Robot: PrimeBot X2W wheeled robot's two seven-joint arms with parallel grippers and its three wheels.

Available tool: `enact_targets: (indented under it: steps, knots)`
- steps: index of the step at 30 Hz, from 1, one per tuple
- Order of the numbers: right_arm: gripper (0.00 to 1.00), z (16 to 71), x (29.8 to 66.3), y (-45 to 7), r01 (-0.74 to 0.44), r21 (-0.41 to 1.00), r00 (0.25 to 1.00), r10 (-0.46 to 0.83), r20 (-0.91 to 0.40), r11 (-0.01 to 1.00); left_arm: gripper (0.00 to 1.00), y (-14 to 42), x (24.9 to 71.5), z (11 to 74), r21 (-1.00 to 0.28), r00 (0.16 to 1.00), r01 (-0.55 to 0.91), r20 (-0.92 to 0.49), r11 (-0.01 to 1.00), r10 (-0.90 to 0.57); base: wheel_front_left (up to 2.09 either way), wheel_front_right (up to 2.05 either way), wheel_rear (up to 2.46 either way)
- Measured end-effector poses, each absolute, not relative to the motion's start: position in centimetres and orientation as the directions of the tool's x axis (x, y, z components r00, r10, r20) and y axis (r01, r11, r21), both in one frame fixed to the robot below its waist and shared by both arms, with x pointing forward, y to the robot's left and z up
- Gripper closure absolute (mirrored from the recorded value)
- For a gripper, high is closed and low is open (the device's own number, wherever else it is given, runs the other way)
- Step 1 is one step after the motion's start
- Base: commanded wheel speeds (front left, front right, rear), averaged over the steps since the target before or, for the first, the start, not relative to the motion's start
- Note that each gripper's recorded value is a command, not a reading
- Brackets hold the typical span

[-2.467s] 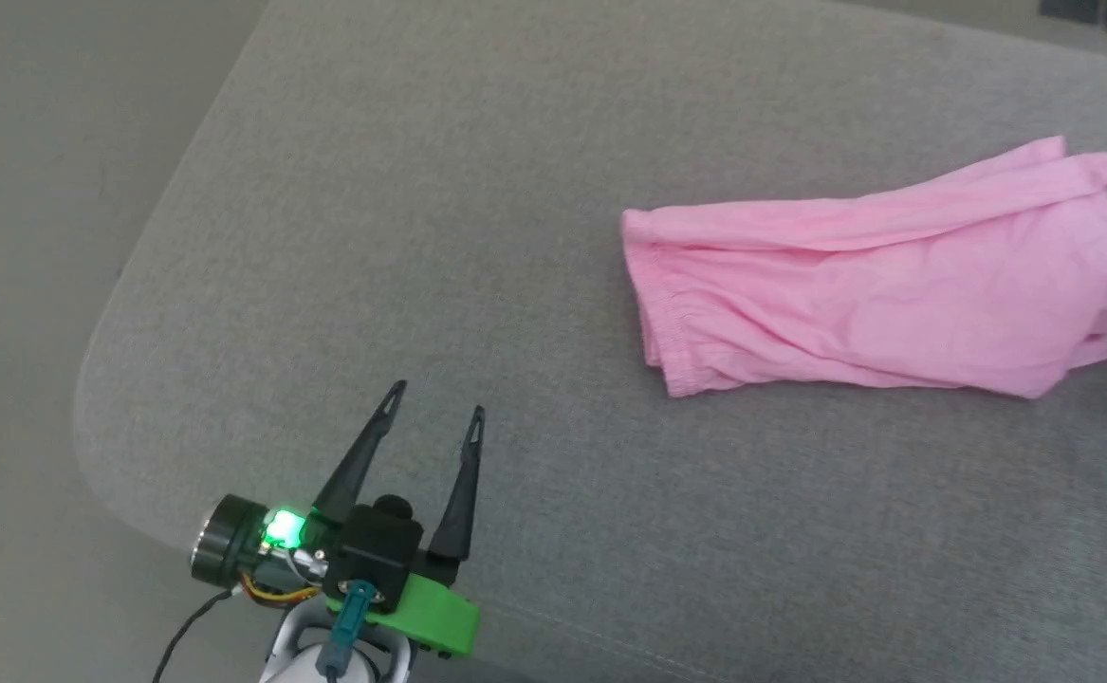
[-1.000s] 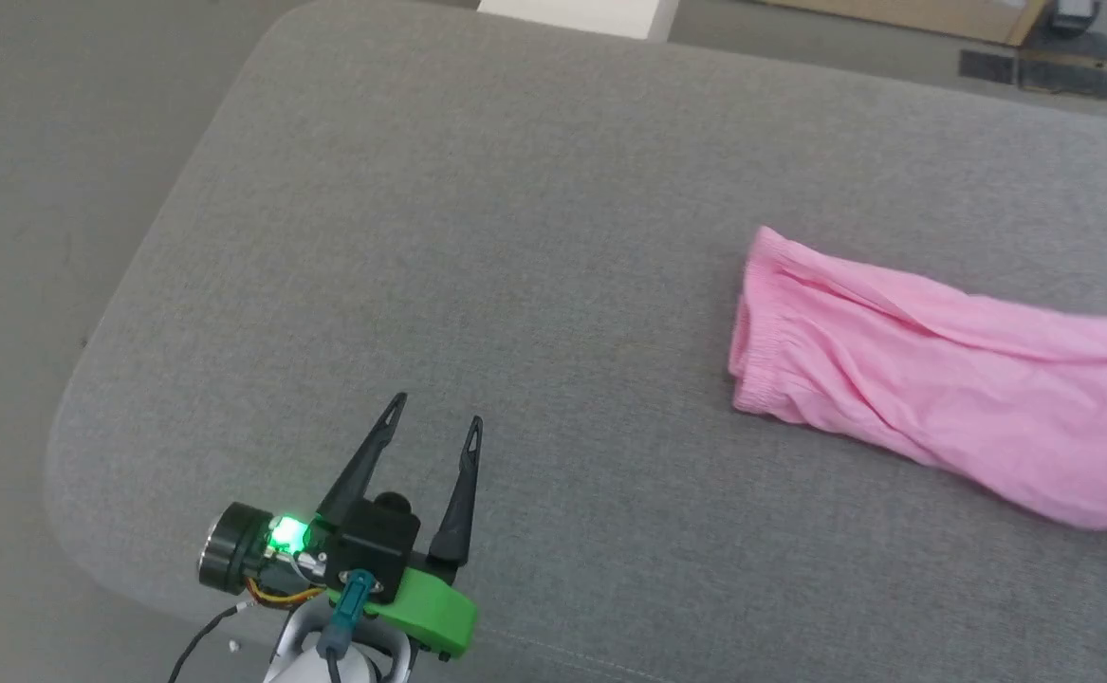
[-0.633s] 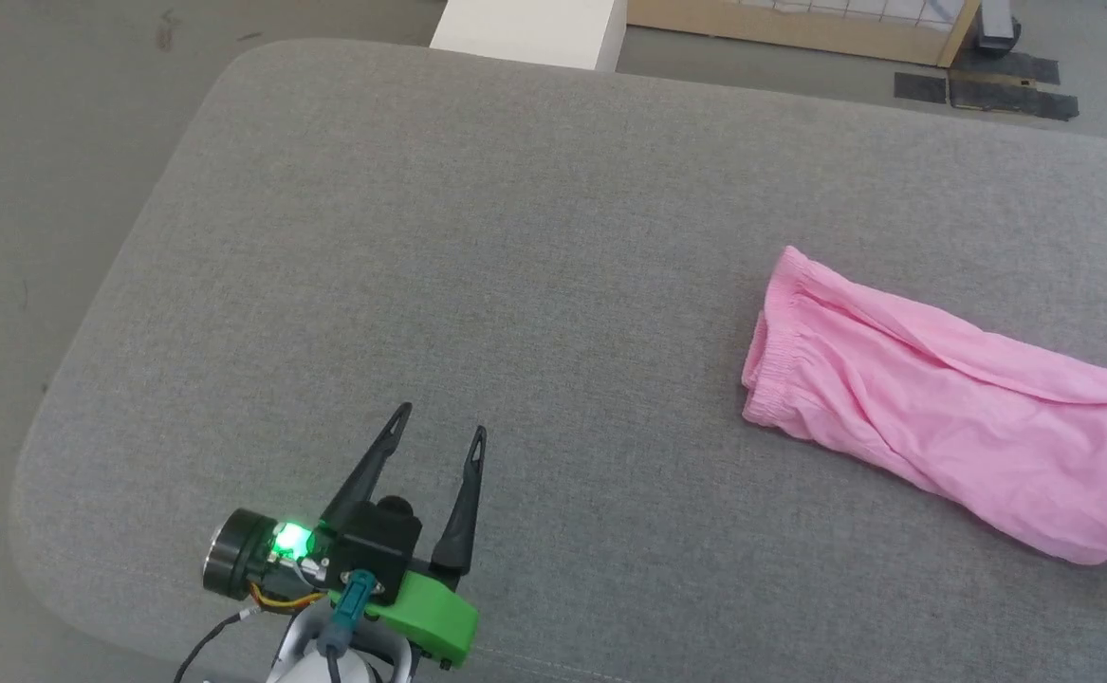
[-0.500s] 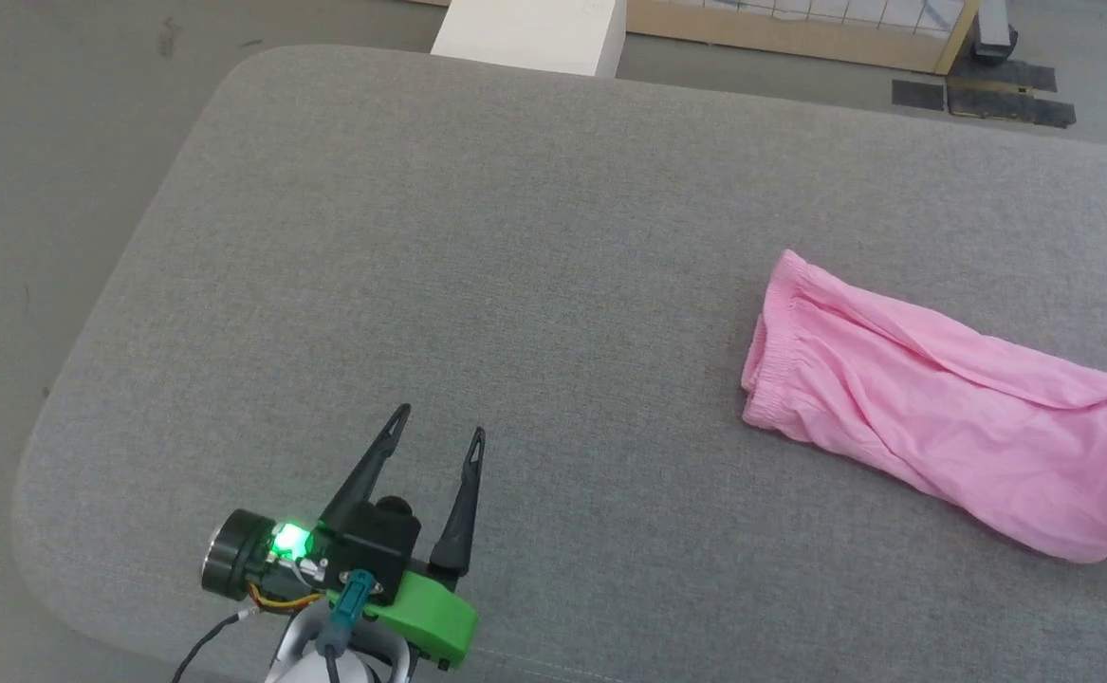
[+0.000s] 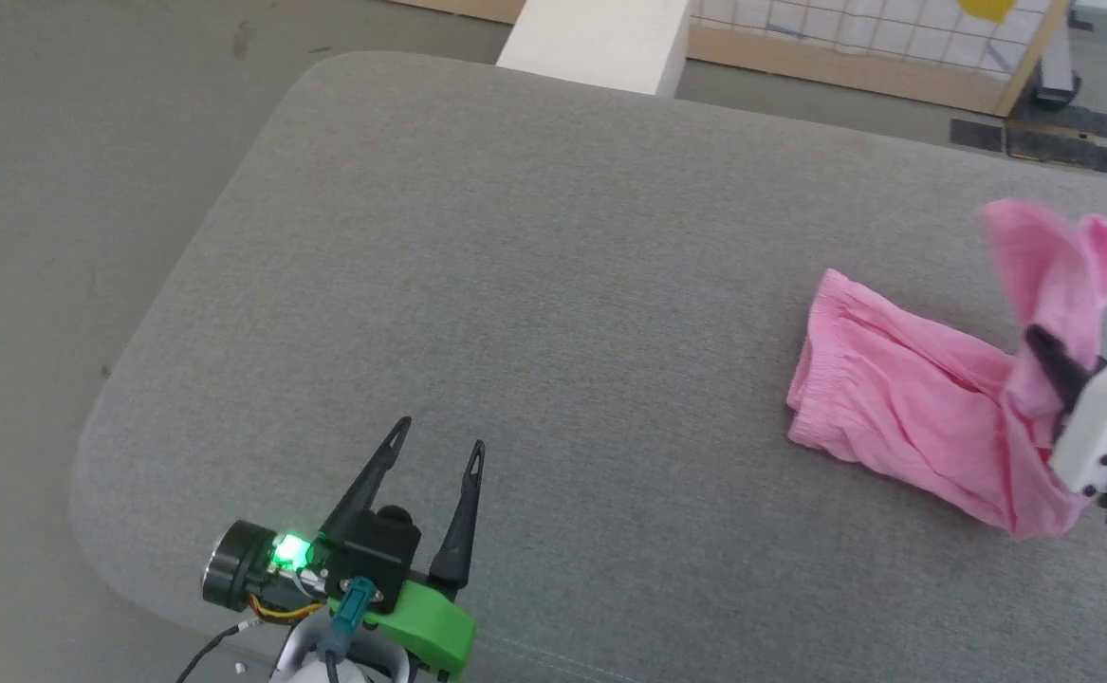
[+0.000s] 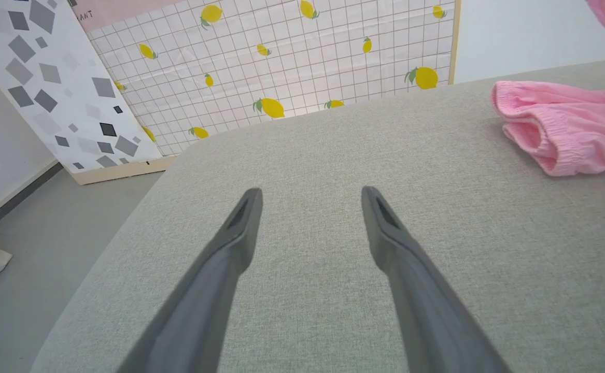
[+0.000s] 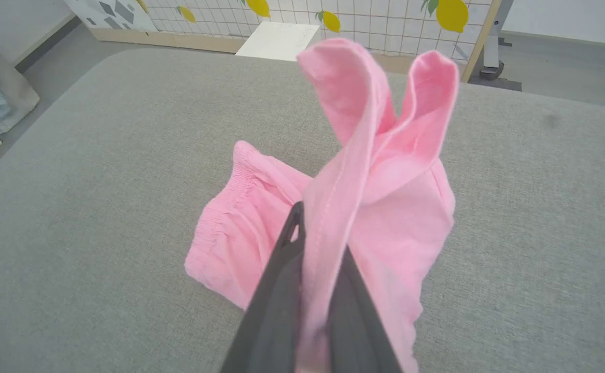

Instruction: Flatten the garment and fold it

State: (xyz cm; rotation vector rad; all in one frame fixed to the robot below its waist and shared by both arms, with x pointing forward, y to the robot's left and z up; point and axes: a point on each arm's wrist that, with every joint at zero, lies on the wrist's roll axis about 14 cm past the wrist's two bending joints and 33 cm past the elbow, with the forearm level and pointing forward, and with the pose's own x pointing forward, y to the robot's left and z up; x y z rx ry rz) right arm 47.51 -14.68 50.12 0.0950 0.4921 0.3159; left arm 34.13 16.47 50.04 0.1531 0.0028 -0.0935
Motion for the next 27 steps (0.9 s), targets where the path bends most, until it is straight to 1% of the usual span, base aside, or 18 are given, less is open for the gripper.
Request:
enact_targets:
  steps: [4,9,11,12,13,19,21,27]
  knots:
    - [1.0,50.0,47.8,-10.9,-0.359,0.18,0.796,0.402,-0.452,0.916,0.0,17.2,33.6,50.0,0.155,0.998,0.067,-0.013,0.986,-0.066,0.0,0.0,0.0]
    - [1.0,48.6,47.8,-6.8,-0.432,0.206,0.735,0.476,-0.484,0.878,0.0,18.0,33.1,49.7,0.155,0.999,0.038,-0.025,0.987,-0.035,0.0,0.0,0.0]
    - [1.0,47.6,47.6,-5.8,-0.455,0.195,0.708,0.486,-0.512,0.869,0.0,18.2,33.0,49.5,0.153,0.999,0.028,-0.03,0.988,-0.024,0.0,0.0,0.0]
    - [1.0,46.1,47.2,-5.0,-0.49,0.162,0.673,0.489,-0.555,0.857,0.0,18.4,32.8,49.4,0.15,0.999,0.018,-0.034,0.988,-0.013,0.0,0.0,0.0]
    - [1.0,45.4,47.0,-4.6,-0.507,0.144,0.656,0.489,-0.575,0.85,0.0,18.5,32.8,49.3,0.15,0.999,0.013,-0.034,0.989,-0.008,0.0,0.0,0.0]
    - [1.0,41.9,46.3,-3.9,-0.579,0.065,0.59,0.472,-0.655,0.813,0.0,18.8,32.6,48.6,0.148,0.998,-0.003,-0.059,0.989,0.012,0.0,0.0,0.0]
    - [0.0,41.4,46.2,-3.4,-0.612,0.042,0.574,0.481,-0.663,0.789,0.0,18.9,32.6,48.4,0.146,0.998,-0.006,-0.064,0.989,0.016,0.0,0.0,0.0]
    - [0.0,42.0,45.6,-1.9,-0.679,0.034,0.551,0.539,-0.637,0.734,0.0,19.2,32.9,48.4,0.145,0.998,-0.016,-0.058,0.989,0.024,0.0,0.0,0.0]
